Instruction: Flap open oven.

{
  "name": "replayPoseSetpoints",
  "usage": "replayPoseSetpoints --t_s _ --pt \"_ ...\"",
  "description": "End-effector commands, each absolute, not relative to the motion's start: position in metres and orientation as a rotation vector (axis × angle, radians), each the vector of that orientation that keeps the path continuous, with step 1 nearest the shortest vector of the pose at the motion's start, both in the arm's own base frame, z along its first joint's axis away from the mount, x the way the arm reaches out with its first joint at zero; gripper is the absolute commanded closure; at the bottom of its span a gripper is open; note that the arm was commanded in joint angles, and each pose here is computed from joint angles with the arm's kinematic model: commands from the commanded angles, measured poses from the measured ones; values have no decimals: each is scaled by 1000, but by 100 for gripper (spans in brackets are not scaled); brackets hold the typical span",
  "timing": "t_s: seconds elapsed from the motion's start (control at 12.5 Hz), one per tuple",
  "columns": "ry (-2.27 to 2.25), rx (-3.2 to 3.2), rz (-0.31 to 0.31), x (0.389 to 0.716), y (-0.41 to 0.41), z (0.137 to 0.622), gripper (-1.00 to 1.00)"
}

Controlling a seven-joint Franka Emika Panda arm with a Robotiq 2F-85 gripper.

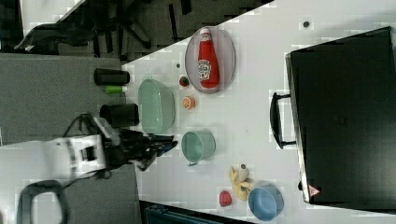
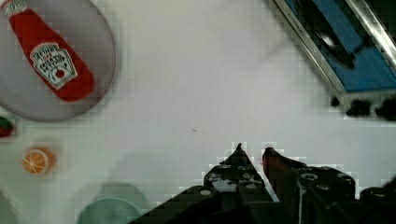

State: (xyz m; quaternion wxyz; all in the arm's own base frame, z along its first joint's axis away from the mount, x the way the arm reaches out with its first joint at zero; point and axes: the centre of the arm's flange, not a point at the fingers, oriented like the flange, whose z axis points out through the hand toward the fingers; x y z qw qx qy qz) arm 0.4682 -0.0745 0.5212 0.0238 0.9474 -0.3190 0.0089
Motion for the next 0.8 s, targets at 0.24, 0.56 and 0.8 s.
replayPoseSetpoints --t_s 0.24,0.56,0.8 --pt "-541 3058 23 459 -170 481 65" --pt "-141 3078 75 464 -222 452 65" --pt "-106 3053 77 467 -251 424 65"
